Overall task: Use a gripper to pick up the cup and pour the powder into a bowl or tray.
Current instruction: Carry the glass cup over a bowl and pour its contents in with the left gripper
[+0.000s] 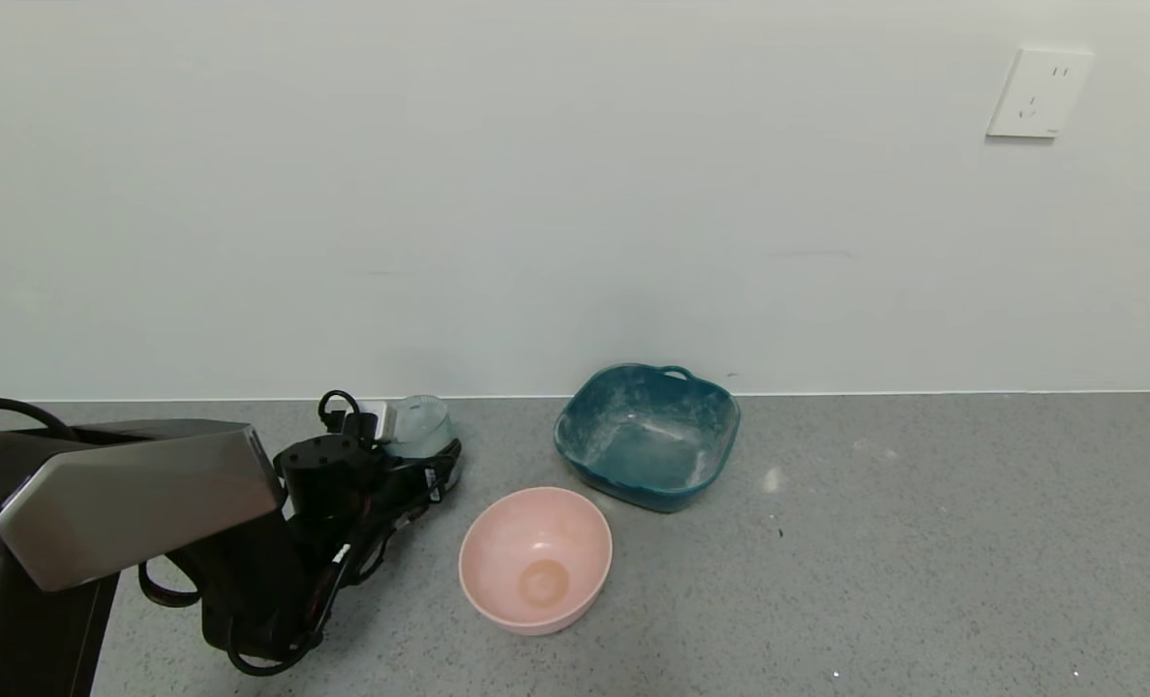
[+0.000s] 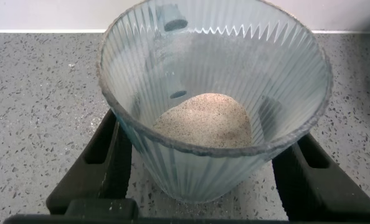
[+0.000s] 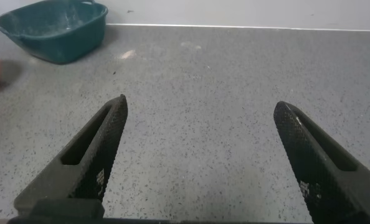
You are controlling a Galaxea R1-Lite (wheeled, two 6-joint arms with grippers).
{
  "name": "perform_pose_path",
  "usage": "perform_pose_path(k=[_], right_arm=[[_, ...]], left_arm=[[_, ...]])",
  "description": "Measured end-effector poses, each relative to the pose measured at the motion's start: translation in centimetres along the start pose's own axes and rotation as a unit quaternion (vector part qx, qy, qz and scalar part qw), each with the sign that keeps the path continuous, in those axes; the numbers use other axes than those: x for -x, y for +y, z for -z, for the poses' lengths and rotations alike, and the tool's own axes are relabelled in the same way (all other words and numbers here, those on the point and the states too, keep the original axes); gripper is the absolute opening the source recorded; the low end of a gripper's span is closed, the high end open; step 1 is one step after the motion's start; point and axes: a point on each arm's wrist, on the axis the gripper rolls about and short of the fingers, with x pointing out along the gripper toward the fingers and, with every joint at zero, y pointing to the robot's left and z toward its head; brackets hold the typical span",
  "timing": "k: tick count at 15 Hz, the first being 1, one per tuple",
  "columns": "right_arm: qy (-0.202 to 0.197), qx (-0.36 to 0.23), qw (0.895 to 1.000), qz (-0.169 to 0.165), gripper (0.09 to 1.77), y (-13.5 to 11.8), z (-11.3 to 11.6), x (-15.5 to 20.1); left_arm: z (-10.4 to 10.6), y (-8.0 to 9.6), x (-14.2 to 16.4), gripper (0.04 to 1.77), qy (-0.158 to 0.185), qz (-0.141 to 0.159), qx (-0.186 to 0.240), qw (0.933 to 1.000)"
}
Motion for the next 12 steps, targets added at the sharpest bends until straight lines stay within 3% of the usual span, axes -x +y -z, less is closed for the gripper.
perform_pose_path(k=[6, 12], right_arm=[[0.000, 0.000, 1.000, 0.000, 1.71, 0.0, 0.0, 0.0], [0.000, 0.000, 1.000, 0.000, 1.71, 0.0, 0.0, 0.0]], left_arm=[[-0.8, 0.0, 0.3, 1.30, 0.008, -0.003, -0.002, 1.0000], [-5.6, -0.6, 1.9, 1.29, 0.024, 0.003, -0.018, 0.9995]])
